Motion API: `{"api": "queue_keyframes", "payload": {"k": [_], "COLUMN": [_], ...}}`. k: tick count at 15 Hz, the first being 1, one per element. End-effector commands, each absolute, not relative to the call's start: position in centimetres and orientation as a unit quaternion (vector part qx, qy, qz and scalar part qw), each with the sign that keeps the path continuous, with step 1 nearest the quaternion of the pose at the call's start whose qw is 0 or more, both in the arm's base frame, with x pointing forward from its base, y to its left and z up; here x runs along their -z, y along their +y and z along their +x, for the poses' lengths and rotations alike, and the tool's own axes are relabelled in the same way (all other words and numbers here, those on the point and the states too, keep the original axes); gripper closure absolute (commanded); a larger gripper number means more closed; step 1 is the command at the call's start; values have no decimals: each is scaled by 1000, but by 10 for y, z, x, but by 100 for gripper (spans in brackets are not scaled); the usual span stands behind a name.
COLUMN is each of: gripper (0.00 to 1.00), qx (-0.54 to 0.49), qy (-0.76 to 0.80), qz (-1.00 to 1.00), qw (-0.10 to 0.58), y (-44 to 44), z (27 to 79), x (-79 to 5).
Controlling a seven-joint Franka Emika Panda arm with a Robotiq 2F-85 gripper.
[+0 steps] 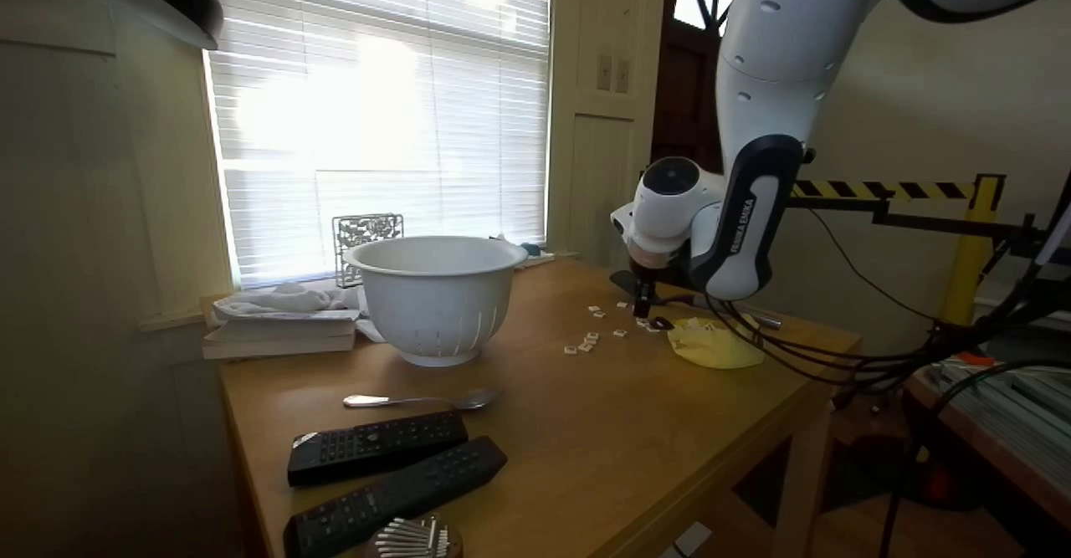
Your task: Remove the objects from the bag then move the bag forward
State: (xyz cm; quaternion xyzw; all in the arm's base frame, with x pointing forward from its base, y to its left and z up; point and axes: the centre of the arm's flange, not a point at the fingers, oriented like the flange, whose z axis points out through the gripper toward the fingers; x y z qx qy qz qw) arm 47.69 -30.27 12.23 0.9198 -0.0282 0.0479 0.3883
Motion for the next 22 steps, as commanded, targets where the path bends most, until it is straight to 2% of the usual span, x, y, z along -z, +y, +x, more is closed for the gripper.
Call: {"api": "queue_keyframes", "payload": {"k": [1,9,14,22], "gripper": [0,0,0,0], "qx": [-34,71,139,98], "qy": [-24,-23,-14,-43], "qz": [929,958,972,990], "qw": [367,277,187,95], "y": [-299,-305,-304,-309], "z": [468,460,455,451], "x": [-131,-134,-136,-148]}}
